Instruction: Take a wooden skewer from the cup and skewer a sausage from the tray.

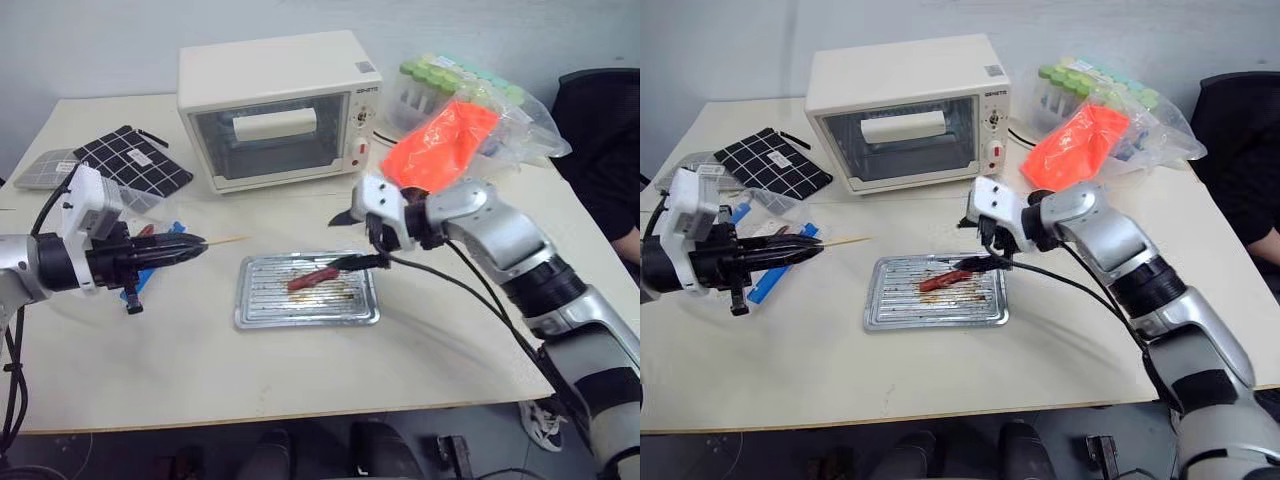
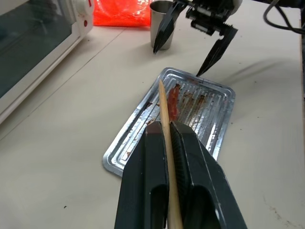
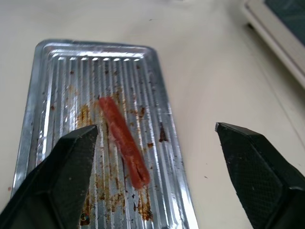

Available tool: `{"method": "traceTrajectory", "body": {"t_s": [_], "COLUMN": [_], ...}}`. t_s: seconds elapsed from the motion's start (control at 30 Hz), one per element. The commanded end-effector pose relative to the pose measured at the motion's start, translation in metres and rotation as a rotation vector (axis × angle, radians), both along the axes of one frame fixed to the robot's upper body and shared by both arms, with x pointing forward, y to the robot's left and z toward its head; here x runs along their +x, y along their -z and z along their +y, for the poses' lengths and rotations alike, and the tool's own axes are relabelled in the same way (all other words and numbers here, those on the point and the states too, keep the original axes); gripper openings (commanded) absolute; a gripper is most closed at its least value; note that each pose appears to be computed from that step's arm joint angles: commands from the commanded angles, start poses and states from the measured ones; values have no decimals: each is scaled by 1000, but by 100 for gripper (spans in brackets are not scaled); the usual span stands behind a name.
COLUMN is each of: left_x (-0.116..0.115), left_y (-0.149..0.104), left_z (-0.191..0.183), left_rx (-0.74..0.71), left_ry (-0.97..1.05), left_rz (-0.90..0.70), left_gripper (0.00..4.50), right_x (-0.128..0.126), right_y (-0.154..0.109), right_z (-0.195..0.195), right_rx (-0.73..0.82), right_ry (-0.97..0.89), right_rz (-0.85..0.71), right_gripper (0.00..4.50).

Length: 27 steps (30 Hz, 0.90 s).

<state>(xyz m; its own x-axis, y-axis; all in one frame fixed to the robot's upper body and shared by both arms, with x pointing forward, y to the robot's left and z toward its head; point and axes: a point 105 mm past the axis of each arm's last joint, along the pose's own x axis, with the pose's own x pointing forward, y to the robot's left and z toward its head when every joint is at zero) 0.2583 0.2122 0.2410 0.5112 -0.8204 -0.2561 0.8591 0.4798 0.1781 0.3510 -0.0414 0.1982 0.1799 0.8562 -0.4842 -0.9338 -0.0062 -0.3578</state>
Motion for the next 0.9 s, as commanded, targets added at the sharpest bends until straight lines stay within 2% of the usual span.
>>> {"method": "traceTrajectory", "body": {"t_s": [0.03, 0.4, 0.6, 0.9], "left_x": [-11, -11, -10, -7], "left_y": [-9, -8, -7, -9], "left_z": [-6, -5, -7, -10], "left_rx": [24, 24, 24, 29], "left_ry": [35, 14, 11, 22], "left_rz": [-35, -41, -44, -57], "left_gripper": [0, 0, 0, 0], "right_x": [4, 15, 20, 17], "right_y": [0, 40, 55, 66], "right_z": [9, 33, 28, 26], "right_rx": [-41, -81, -100, -95], "right_ry": [-68, -79, -59, -46], "right_rz": [-47, 9, 33, 86], "right_gripper": [410, 410, 286, 286]}}
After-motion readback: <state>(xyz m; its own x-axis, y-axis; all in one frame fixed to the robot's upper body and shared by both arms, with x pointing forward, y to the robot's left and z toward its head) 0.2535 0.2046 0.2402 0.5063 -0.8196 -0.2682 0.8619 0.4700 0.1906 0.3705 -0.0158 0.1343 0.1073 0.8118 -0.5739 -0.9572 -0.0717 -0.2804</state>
